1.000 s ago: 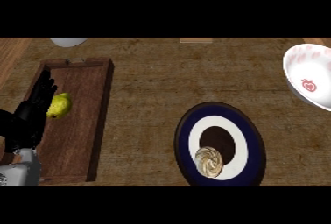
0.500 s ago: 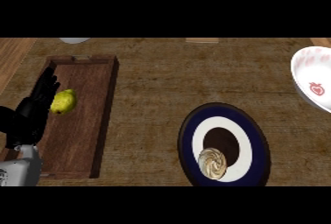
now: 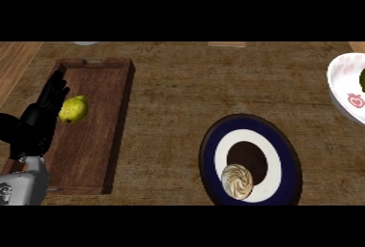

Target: Pick the lemon from the plate and place it in the bowl

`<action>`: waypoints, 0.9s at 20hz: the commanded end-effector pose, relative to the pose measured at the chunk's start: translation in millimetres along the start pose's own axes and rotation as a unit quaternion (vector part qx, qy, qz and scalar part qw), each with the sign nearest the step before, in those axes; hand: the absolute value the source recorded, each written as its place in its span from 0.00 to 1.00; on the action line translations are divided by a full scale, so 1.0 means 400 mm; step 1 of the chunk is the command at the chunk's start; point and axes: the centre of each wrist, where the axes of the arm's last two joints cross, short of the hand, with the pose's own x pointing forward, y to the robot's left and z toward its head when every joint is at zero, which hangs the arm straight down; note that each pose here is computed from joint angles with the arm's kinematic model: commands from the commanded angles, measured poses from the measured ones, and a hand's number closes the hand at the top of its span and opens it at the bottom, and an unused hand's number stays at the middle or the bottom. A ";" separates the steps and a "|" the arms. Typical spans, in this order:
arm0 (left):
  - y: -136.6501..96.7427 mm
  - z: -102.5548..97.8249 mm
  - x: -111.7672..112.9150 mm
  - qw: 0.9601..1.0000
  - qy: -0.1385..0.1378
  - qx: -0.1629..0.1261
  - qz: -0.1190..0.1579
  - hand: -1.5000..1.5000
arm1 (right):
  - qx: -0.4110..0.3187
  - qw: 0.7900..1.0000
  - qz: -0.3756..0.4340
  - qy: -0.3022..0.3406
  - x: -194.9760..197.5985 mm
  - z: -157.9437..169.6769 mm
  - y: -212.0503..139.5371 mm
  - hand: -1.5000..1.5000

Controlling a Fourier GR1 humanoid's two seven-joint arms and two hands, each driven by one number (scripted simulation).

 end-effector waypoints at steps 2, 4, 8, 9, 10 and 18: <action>-0.013 -0.006 0.003 1.000 -0.013 -0.002 -0.006 0.50 | 0.078 0.984 0.119 0.107 -0.029 0.016 0.027 1.00; -0.018 -0.006 0.003 1.000 -0.020 -0.015 -0.002 0.50 | 0.098 0.983 0.063 0.144 -0.045 0.021 0.039 1.00; 0.000 -0.004 0.014 1.000 -0.009 -0.023 -0.006 0.50 | 0.140 0.981 0.054 0.120 -0.075 0.061 0.037 0.00; -0.043 -0.013 0.001 1.000 -0.015 -0.010 0.004 0.50 | 0.139 0.985 0.033 0.099 -0.062 0.040 0.019 0.00; -0.045 -0.013 0.016 1.000 -0.011 -0.016 0.003 0.50 | 0.137 0.986 0.000 0.092 -0.071 0.050 0.031 0.00; -0.023 0.002 -0.019 1.000 -0.005 -0.010 0.002 0.50 | -0.005 0.956 -0.289 0.056 -0.081 0.056 0.011 0.00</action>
